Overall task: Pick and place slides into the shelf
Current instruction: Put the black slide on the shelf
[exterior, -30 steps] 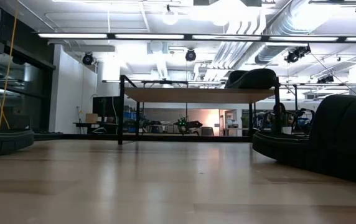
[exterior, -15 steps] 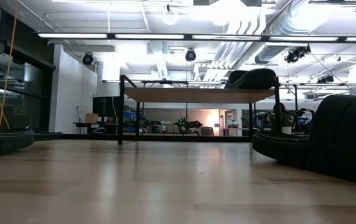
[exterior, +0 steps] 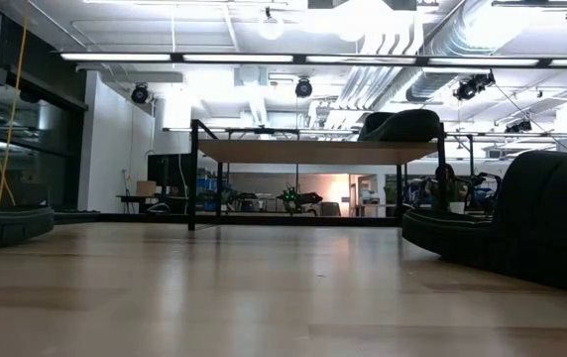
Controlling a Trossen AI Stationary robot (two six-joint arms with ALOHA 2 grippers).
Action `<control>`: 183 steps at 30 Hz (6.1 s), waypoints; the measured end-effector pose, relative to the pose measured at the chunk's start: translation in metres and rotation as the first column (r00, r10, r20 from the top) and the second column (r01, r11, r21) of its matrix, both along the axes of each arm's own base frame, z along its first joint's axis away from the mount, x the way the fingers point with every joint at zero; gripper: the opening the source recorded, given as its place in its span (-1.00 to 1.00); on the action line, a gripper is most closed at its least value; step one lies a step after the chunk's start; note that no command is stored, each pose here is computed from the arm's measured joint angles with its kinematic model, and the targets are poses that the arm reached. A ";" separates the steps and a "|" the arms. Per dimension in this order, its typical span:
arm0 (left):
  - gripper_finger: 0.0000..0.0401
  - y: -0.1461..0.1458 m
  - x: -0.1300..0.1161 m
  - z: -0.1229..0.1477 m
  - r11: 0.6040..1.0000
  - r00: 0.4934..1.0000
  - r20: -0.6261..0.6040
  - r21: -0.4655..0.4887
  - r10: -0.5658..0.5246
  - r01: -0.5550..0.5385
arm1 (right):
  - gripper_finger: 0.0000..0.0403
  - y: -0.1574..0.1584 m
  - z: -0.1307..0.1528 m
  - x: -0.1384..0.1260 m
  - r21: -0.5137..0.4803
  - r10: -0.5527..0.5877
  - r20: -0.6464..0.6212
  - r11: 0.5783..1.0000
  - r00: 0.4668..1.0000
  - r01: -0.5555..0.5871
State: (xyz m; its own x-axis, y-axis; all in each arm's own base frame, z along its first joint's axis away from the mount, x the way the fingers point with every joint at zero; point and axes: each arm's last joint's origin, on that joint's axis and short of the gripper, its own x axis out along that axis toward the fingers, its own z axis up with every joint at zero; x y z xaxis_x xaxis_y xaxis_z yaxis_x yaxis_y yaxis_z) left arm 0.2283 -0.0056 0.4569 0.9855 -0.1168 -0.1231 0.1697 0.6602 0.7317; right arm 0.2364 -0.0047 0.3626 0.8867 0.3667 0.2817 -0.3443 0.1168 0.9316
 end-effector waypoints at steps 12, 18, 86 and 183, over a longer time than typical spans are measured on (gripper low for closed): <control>-0.12 -0.008 0.007 0.004 0.999 0.998 0.059 -0.027 -0.017 0.019 | -1.00 -0.002 -0.001 0.001 0.006 -0.032 -0.002 0.999 0.999 0.032; -0.12 -0.009 0.009 0.010 0.999 0.992 0.126 -0.044 -0.019 0.024 | -1.00 -0.003 -0.001 0.001 0.011 -0.049 -0.003 0.999 0.999 0.049; -0.61 -0.008 0.020 0.003 0.985 0.996 0.078 -0.167 0.047 -0.033 | -0.38 -0.019 -0.010 0.004 -0.139 -0.259 -0.034 0.958 0.965 0.252; -0.66 0.114 0.168 -0.134 0.840 0.807 -0.243 0.232 0.538 -0.490 | -0.27 -0.111 0.034 -0.073 -0.193 -0.642 0.346 0.665 0.684 0.722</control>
State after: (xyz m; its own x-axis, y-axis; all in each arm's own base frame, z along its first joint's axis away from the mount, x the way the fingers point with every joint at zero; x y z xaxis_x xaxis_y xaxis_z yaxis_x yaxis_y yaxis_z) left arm 0.3961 0.1079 0.3232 0.8121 0.4406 -0.3827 0.0540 0.5962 0.8010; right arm 0.1635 -0.1161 0.3962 0.8412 -0.2180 0.4947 -0.2503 0.6540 0.7138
